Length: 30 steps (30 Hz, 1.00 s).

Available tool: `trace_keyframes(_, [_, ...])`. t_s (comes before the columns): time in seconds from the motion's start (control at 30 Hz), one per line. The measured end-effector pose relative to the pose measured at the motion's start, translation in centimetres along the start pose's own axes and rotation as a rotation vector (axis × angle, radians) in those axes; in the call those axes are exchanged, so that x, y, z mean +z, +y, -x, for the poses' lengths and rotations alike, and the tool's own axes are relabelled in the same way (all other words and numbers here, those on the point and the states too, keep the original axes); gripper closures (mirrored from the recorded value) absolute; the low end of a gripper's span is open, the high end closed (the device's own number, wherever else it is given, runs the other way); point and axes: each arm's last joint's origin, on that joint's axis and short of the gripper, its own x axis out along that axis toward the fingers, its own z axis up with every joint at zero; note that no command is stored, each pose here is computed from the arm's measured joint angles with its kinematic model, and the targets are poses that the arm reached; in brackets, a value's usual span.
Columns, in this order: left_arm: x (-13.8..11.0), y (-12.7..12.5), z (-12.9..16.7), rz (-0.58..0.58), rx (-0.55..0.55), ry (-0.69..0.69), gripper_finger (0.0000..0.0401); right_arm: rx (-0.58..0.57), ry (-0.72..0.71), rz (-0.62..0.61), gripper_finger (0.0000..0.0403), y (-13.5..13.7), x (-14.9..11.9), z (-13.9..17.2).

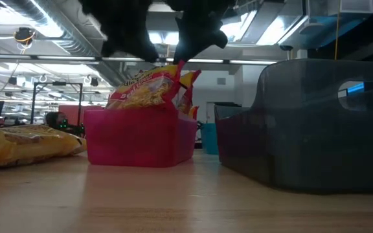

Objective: Sort Maruchan noodles
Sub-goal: Put the red bag into the red bin, then put the blue bag into the blue bin

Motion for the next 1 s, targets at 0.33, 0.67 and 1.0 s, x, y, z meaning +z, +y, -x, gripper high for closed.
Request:
trace_keyframes(0.33, [1.8,0.8,3.6,-0.027,0.037,-0.051,0.0348,-0.107,0.029,0.029,0.0377,-1.1,-0.4,1.4])
trace_keyframes(0.67, [0.2,2.6,4.0,-0.094,0.189,0.115,0.0348,-0.275,0.181,0.028,0.0377,-3.1,-2.9,5.2])
trace_keyframes(1.0, [-2.2,3.9,10.2,-0.134,0.256,0.137,0.0348,-0.204,0.119,-0.111,0.0377,-6.5,-12.9,11.4])
